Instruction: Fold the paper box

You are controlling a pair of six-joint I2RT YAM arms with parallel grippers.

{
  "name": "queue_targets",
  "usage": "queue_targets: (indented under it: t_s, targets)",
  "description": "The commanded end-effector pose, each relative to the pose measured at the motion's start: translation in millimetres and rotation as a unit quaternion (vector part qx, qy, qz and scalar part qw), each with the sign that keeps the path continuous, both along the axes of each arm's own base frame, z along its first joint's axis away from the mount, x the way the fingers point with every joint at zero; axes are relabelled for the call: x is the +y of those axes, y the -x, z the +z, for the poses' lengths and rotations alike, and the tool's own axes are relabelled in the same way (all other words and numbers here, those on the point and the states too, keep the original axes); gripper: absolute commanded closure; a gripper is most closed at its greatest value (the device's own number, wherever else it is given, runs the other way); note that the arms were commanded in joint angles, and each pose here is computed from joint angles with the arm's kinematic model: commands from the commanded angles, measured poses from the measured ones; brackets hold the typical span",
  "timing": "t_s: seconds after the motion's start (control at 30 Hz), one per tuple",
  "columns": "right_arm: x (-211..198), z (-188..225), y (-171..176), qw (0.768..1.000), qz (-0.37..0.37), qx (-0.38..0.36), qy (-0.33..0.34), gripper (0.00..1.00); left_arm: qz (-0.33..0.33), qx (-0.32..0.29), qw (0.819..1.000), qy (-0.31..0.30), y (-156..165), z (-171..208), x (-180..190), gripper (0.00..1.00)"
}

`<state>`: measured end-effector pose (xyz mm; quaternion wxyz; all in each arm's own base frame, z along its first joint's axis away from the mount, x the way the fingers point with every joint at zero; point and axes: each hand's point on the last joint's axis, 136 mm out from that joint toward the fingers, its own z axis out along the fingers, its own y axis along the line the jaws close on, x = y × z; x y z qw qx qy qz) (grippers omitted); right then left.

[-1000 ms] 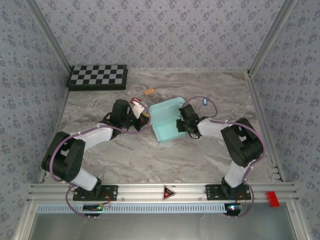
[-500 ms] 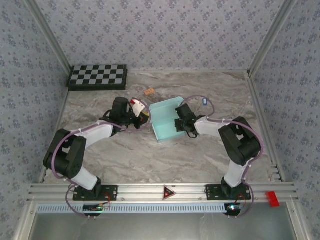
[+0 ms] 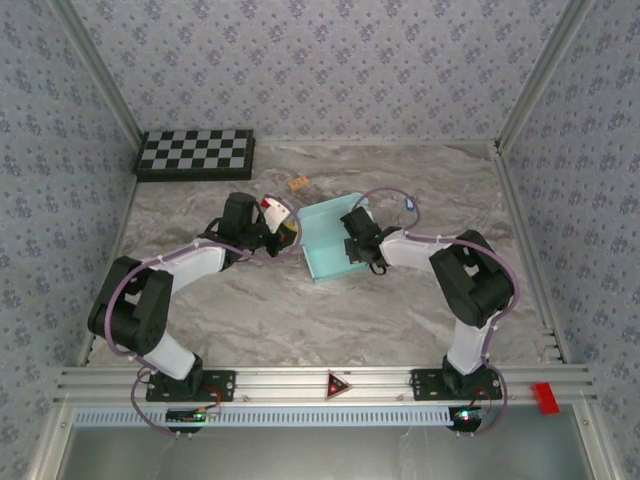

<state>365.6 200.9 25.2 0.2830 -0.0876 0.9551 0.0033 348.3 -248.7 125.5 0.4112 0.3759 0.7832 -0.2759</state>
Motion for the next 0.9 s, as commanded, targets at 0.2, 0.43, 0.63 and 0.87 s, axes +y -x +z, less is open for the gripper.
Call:
queue_targets:
  t_s: [0.2, 0.43, 0.63, 0.87]
  targets:
    - [-51.7, -31.9, 19.9, 0.99, -0.052, 0.051, 0.122, 0.84, -0.005, 0.021, 1.0, -0.017, 0.4, -9.4, 6.1, 1.0]
    - [-58.6, -32.2, 20.5, 0.984, -0.061, 0.054, 0.156, 0.85, -0.007, 0.017, 1.0, -0.019, -0.7, -7.7, 6.2, 1.0]
    - [-63.0, -34.1, 21.6, 0.981, -0.066, 0.059, 0.172, 0.85, -0.007, 0.017, 1.0, -0.023, -1.5, -7.9, 8.2, 1.0]
    - [-69.2, -36.2, 23.0, 0.976, -0.073, 0.064, 0.194, 0.85, -0.008, 0.016, 1.0, -0.023, -1.7, -7.8, 9.4, 1.0]
